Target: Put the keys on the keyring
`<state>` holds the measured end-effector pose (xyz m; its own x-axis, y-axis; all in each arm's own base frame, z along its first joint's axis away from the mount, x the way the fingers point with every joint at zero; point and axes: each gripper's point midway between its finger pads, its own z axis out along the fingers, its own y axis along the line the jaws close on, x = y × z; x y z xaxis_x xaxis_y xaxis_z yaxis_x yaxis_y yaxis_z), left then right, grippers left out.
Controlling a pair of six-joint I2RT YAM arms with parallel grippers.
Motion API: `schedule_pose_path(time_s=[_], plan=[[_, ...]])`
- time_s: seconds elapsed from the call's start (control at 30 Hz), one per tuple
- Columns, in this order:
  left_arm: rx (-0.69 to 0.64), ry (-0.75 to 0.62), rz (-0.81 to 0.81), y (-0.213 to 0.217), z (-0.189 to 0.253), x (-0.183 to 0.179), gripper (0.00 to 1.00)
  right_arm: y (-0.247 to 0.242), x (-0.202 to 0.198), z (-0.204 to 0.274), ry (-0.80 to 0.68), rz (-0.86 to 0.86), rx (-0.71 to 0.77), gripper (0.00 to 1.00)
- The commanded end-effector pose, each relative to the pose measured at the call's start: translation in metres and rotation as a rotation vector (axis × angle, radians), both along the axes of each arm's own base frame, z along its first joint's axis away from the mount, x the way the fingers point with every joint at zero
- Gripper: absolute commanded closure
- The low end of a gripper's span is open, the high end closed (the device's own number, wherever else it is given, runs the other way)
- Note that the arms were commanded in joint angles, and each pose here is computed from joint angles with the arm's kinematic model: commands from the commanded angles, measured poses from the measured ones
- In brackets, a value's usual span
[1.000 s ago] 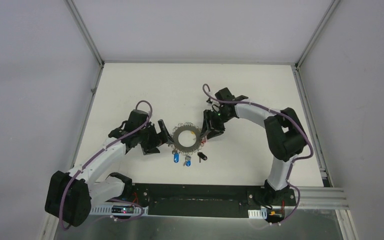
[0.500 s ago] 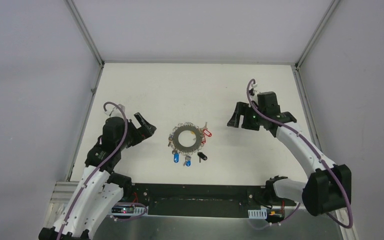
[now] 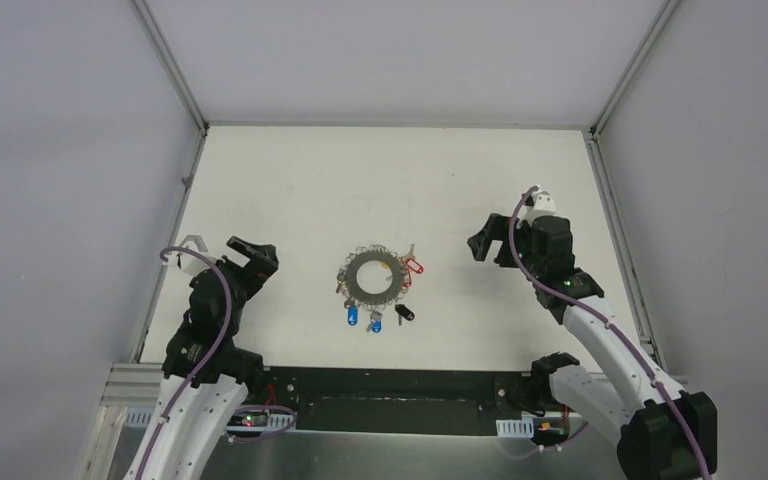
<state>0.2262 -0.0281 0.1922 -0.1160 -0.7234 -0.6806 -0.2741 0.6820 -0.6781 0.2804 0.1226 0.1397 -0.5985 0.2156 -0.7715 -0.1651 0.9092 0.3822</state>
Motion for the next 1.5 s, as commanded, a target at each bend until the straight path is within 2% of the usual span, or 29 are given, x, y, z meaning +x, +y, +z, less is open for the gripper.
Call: schedule_pose_path(time_s=[0.0,0.1,0.27,0.43,0.73,0.83,1.0,1.27,1.37,1.47], plan=[[0.197,-0.041,0.018,0.018,0.005,0.004,0.01,-0.017,0.025,0.038,-0.260,-0.059,-0.061,0.00],[0.345,-0.040,-0.044,0.018,0.004,0.006,0.01,-0.029,0.027,0.037,-0.319,-0.090,-0.121,0.00],[0.560,-0.039,-0.162,0.012,-0.002,0.018,0.01,-0.050,0.022,0.020,-0.328,-0.171,-0.187,0.00],[0.676,-0.012,-0.254,0.003,-0.012,0.034,0.01,-0.070,0.019,0.010,-0.370,-0.248,-0.254,0.00],[0.759,0.035,-0.289,-0.003,-0.044,0.069,0.01,-0.091,0.016,-0.007,-0.374,-0.300,-0.364,0.00],[0.758,0.009,-0.279,-0.006,-0.054,0.081,0.01,-0.095,0.017,-0.019,-0.362,-0.309,-0.387,0.00],[0.752,0.037,-0.273,-0.005,-0.079,0.097,0.01,-0.101,0.020,-0.032,-0.360,-0.318,-0.390,0.00],[0.766,0.004,-0.244,-0.001,-0.081,0.133,0.01,-0.097,0.043,-0.035,-0.370,-0.266,-0.400,0.00],[0.760,0.098,-0.262,0.006,-0.093,0.150,0.01,-0.099,0.052,-0.039,-0.373,-0.284,-0.393,0.00],[0.868,0.087,-0.313,0.005,-0.093,0.162,0.05,-0.100,0.060,-0.040,-0.380,-0.283,-0.385,0.00]])
